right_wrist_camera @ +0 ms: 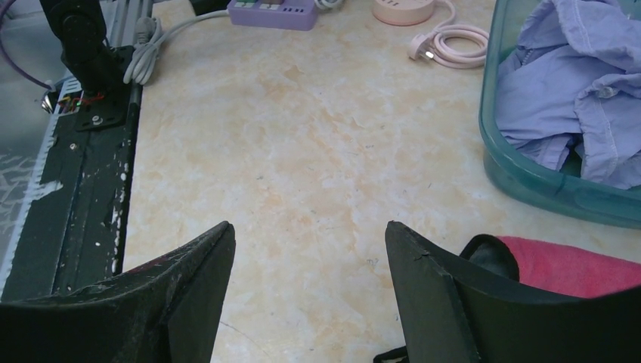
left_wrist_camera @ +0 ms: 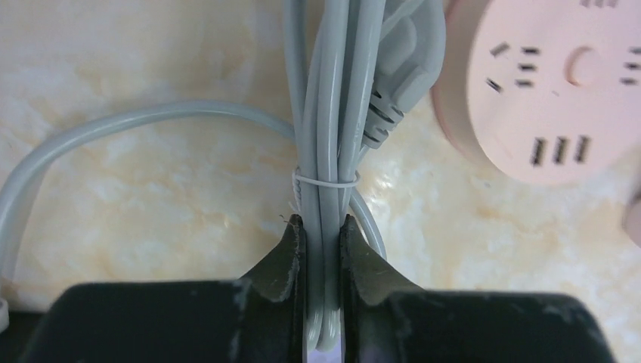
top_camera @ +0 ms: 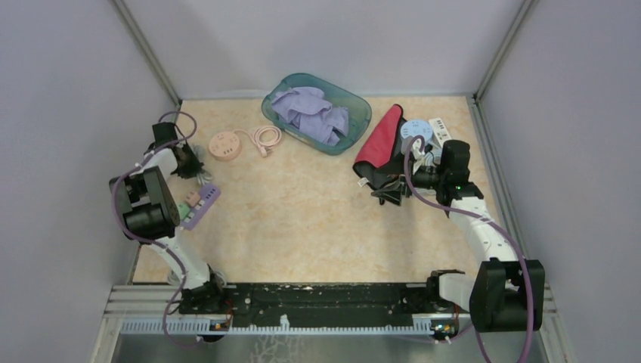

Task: Pull the plug off the socket
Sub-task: Pick up the socket from the corner of the board.

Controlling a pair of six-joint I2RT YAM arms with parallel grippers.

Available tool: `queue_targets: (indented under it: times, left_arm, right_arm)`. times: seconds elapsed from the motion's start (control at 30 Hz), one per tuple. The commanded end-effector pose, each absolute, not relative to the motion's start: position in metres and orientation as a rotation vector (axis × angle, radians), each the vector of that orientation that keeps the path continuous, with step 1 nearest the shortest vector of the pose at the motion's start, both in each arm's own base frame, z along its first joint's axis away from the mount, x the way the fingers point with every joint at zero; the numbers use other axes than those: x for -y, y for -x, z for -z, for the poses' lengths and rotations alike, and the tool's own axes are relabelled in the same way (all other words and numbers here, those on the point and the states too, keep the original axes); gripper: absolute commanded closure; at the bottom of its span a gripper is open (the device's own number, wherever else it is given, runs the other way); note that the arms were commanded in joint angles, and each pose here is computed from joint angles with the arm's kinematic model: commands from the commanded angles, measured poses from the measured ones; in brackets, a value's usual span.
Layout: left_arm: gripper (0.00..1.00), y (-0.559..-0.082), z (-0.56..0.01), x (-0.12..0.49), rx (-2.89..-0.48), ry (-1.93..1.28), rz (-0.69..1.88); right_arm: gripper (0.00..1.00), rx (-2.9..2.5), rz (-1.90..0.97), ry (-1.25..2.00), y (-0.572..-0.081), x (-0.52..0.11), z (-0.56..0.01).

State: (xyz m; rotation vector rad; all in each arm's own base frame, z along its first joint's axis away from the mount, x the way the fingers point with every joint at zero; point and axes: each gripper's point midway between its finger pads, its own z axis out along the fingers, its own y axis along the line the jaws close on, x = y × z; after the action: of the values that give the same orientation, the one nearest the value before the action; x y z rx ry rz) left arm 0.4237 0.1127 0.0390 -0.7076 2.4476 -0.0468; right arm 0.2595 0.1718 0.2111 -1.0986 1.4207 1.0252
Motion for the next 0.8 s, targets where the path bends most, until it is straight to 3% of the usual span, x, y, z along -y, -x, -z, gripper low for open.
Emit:
queue_targets:
  times: [0.0,0.47,0.77]
  left_arm:
    - [0.98,-0.423,-0.086,-0.097,-2.328,0.657,0.138]
    - [1.00,-0.404,-0.134,-0.059,-2.213,0.453,0.304]
    - [1.00,-0.399,-0.172,-0.070,-2.102,0.400,0.186]
  right_arm:
    - [0.27,-1.362,-1.000,1.142,-0.261,-0.175,-0.220]
    - [0.27,-1.347,-0.990,1.149,-0.259,-0.175,-0.224]
    - [0.27,-1.345,-0.993,1.150,-0.259,-0.175,-0.225]
